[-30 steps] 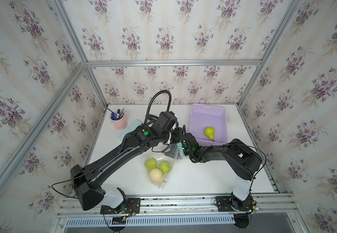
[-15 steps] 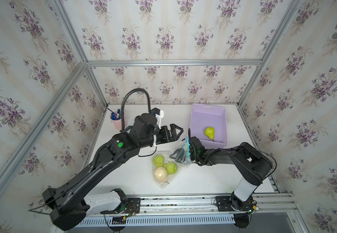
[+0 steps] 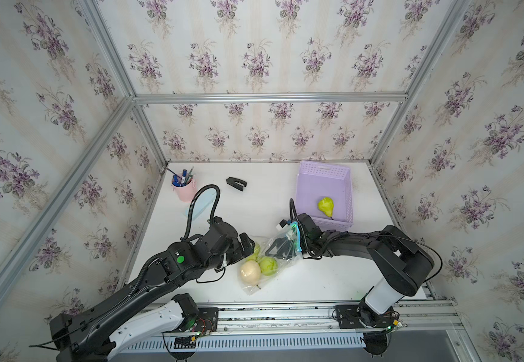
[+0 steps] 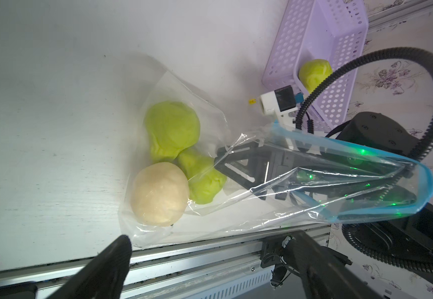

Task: Open the zip-top bag and take out the pear
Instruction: Pick up the pear from the zipper food storage bag.

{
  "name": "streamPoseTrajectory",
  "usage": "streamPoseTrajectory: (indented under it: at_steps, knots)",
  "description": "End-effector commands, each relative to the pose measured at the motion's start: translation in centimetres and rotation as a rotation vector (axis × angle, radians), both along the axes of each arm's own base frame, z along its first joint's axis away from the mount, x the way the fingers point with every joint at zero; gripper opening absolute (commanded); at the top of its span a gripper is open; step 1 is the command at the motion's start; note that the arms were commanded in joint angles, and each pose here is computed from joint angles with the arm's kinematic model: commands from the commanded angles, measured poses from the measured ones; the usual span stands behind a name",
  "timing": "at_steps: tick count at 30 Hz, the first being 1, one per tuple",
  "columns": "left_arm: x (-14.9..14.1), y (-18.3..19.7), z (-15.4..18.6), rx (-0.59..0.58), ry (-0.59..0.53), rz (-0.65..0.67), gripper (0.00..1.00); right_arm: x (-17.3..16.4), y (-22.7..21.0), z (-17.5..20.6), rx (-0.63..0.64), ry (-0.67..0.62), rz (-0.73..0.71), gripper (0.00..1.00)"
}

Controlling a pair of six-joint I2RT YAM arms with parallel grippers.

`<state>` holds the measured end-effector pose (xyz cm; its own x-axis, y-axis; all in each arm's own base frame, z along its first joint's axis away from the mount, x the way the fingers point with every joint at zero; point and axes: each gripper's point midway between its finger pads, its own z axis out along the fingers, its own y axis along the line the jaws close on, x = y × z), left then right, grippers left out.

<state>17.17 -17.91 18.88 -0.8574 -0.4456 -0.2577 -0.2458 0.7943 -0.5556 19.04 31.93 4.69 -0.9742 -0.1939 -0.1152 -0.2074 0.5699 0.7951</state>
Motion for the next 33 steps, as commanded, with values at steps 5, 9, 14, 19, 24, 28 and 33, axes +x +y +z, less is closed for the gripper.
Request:
streamPoseTrajectory:
  at_steps: [5, 9, 14, 19, 24, 28, 33]
  knots:
    - [-1.5, -1.6, -5.2, 0.026, 0.12, -0.002, 0.98, -2.8, 0.1, 0.1, 0.051, 0.007, 0.128, 0.86]
    - [-1.9, -1.0, -6.4, 0.037, 0.135, 0.024, 0.96, -3.8, 0.7, 0.2, 0.083, 0.011, 0.183, 0.91]
    - [-1.9, -1.3, -7.8, 0.038, 0.142, 0.042, 0.96, -5.4, 1.5, 0.1, 0.125, 0.033, 0.251, 0.93]
    - [-1.6, -1.4, -8.7, 0.06, 0.144, 0.048, 0.96, -5.4, 1.4, -0.6, 0.099, 0.049, 0.252, 0.86]
    - [-1.8, 0.1, -9.8, 0.091, 0.138, 0.094, 0.94, -4.0, 1.3, -0.3, 0.046, 0.026, 0.228, 0.67]
    - [-1.9, 1.0, -10.5, 0.113, 0.142, 0.111, 0.92, -2.2, 0.9, 1.8, 0.044, -0.003, 0.19, 0.62]
    - [-1.4, 0.8, -11.2, 0.121, 0.139, 0.121, 0.92, -0.1, -1.1, 4.1, 0.022, -0.02, 0.138, 0.62]
